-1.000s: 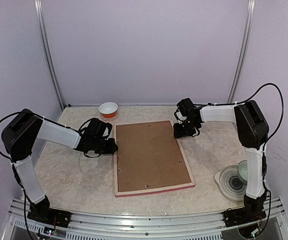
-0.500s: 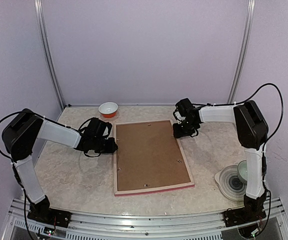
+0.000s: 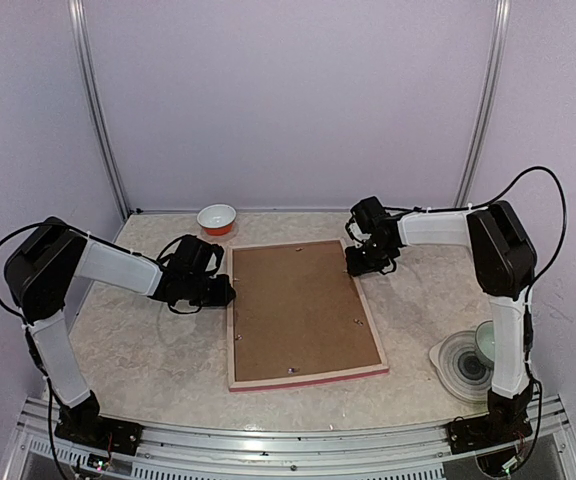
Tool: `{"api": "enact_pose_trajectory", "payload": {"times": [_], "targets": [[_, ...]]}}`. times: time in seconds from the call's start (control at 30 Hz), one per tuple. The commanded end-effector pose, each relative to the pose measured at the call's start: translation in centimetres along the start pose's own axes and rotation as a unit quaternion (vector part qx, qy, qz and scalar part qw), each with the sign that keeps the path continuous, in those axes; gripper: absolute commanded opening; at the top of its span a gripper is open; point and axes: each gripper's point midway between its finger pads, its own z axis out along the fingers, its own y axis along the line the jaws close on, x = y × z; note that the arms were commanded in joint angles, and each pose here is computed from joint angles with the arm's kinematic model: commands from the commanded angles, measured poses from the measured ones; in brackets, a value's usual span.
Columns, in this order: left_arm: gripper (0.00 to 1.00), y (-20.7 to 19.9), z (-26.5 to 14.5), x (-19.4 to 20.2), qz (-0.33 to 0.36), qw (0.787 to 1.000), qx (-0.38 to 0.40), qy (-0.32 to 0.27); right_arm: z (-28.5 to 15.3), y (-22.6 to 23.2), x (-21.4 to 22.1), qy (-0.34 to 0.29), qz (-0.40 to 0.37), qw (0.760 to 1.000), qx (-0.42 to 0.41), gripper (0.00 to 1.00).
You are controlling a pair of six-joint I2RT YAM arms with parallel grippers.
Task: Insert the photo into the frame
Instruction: Press the fastener onto the backboard.
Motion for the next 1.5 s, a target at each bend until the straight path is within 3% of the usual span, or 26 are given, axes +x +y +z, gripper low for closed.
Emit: {"api": "enact_pose_trajectory", "payload": {"times": [0.0,0.4,0.77,1.1,1.47], "targets": [[0.15,0.4,0.6,1.3,0.018,1.0,-0.002,0.025,-1.7,-0.4,-2.5,-0.054,0.005,0.998,0.014,0.38],[0.16,0.4,0.5,1.1,0.016,1.0,0.0,0.022,-6.9,0.3,-2.0,-0.073,0.02,0.997,-0.024,0.42],[0.2,0.4,0.4,1.0,0.015,1.0,0.0,0.02,-8.0,3.2,4.7,0.003,-0.002,0.995,-0.101,0.44],[0.2,0.3,0.4,1.0,0.013,1.0,0.004,0.019,-8.4,4.3,8.8,0.049,-0.034,0.992,-0.108,0.52],[0.2,0.3,0.5,1.0,0.012,1.0,0.008,0.02,-8.4,4.4,11.2,0.076,-0.045,0.99,-0.109,0.52]]}}
